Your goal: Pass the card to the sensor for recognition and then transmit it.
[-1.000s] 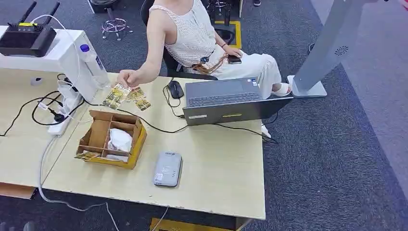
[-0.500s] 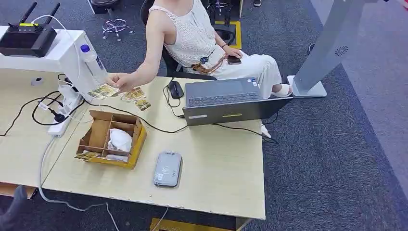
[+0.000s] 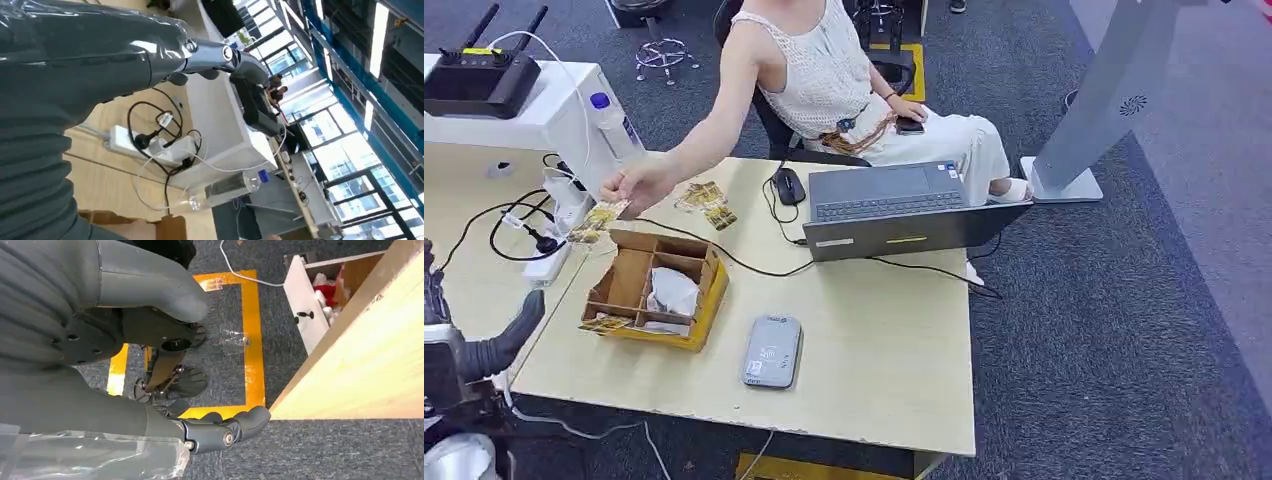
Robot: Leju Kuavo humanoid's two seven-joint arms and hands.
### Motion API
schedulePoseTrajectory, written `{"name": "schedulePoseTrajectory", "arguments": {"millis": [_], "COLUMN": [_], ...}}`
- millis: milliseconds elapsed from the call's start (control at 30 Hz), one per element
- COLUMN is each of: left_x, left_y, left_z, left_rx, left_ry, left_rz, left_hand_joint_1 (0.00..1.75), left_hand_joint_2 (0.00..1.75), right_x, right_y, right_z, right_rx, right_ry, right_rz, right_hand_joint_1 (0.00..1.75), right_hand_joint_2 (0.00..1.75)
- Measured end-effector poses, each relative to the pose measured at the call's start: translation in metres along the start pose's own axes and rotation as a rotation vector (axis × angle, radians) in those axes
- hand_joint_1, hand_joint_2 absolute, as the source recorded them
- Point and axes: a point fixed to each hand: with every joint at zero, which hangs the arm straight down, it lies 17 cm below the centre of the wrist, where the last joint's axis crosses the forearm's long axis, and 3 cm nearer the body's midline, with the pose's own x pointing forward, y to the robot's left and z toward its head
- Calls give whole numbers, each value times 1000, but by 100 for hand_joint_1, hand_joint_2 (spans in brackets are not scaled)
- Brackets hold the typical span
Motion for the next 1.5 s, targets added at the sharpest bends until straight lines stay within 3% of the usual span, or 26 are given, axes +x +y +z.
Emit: {"name": "schedulePoseTrajectory", "arguments": {"millis": [433, 733, 767, 1033, 1500], "left_x": [24, 49, 52, 63, 54], "left_y": [-44, -53, -55, -54, -62], "left_z": [-68, -110, -114, -135, -138], "left_rx": [-99, -84, -82, -45, -80], "left_ry": [-72, -169, -181, -263, -273], "left_rz": [-349, -644, -678, -900, -942], "left_hand_joint_1": [0, 0, 175, 175, 175], "left_hand_joint_2": [175, 175, 175, 175, 175], "right_x": [2, 3, 2, 0, -2], "right_y": [11, 21, 22, 27, 26], "right_z": [-4, -5, -6, -6, -7], "right_rx": [21, 39, 41, 51, 48], "right_ry": [22, 41, 46, 72, 79], "right_rz": [18, 35, 37, 58, 67], "right_hand_joint_1": [0, 0, 0, 0, 0], "right_hand_joint_2": [175, 175, 175, 175, 175]}}
